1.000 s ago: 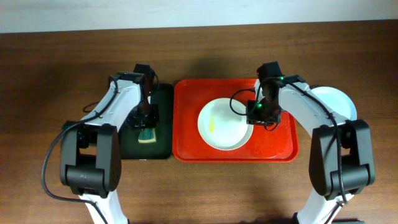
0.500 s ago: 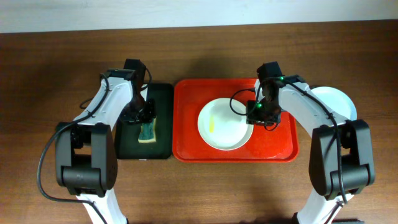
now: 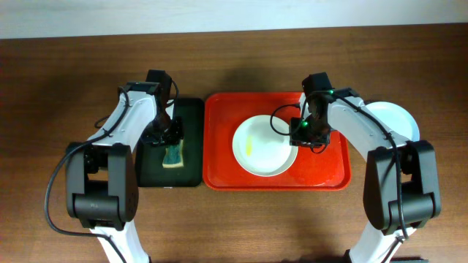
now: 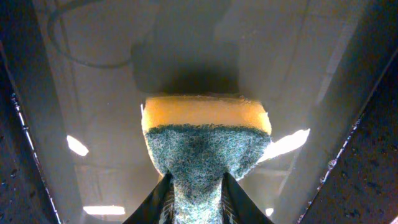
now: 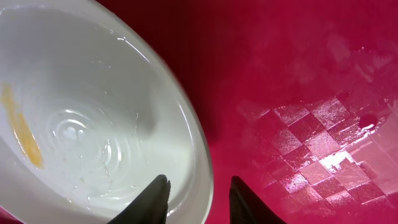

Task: Clean dirty plates on tray and stack at the side
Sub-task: 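Lower the left gripper onto the sponge and grasp it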

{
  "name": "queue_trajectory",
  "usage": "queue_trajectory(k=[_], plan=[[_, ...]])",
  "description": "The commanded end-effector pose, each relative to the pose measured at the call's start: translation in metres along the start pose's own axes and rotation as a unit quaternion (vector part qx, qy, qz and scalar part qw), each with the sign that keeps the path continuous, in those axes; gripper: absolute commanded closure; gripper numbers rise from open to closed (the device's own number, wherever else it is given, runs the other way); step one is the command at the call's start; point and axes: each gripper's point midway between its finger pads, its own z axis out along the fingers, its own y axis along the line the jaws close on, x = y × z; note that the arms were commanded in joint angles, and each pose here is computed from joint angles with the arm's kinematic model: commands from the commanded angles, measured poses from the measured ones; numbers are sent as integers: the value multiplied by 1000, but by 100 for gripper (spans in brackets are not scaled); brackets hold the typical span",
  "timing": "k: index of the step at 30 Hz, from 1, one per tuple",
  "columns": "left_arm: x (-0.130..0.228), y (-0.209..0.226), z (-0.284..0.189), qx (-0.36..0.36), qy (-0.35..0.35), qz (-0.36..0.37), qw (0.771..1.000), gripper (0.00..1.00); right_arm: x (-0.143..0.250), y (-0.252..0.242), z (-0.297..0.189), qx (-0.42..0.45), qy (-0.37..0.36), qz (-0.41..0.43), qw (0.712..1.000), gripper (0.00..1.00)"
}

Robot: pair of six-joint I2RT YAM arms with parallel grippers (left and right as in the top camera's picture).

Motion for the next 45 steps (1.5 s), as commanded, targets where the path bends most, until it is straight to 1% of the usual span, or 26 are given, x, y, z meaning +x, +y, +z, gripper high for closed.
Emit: queue_trajectory(k=[1,4,5,6,10,11,12,16,22,28,32,35,36,37,38,39,40,45], plan=[[5,-1,8,3,15,10,1000,76,3,4,2,-6,-4,-3,1000,67],[5,-1,8,3,14,10,1000,76,2,2,7,-7,-10,-4,1000,67],[5,-1,8,3,15,10,1000,76,1,3,7,-8,-11,-4,1000,68],[6,-1,8,3,15,10,1000,77,1,3,7,-8,-12,-4,1000,72],[7,-1,8,2,18,10,1000,76,3,2,7,-7,-9,-4,1000,73],[7,-1,8,2,18,11,1000,76,4,2,8,-7,-7,-4,1000,80],[7,-2,8,2,18,11,1000,76,4,2,8,-7,-7,-4,1000,85],[7,-4,9,2,18,15,1000,75,6,2,8,-6,-3,-3,1000,96],[7,-2,9,-4,16,15,1000,75,6,3,8,-10,-2,-3,1000,96],[10,-2,8,-5,22,15,1000,69,3,4,8,-11,-9,-4,1000,96],[12,-2,8,-6,26,15,1000,69,3,4,8,-11,-9,-4,1000,96],[13,-1,8,-6,28,15,999,70,3,4,8,-11,-9,-4,1000,96],[12,-1,8,-6,28,15,999,75,3,4,8,-11,-9,-4,1000,96],[13,-1,9,-6,28,15,999,83,3,4,8,-11,-9,-4,1000,96],[14,-1,9,-6,29,15,999,84,3,4,8,-11,-9,-4,1000,96],[15,-1,12,-7,31,15,999,78,3,4,8,-11,-9,-4,1000,96],[16,0,14,-7,32,15,999,76,3,4,8,-11,-9,-4,1000,96],[20,1,28,-6,29,15,999,80,3,4,8,-11,-9,-4,1000,96]])
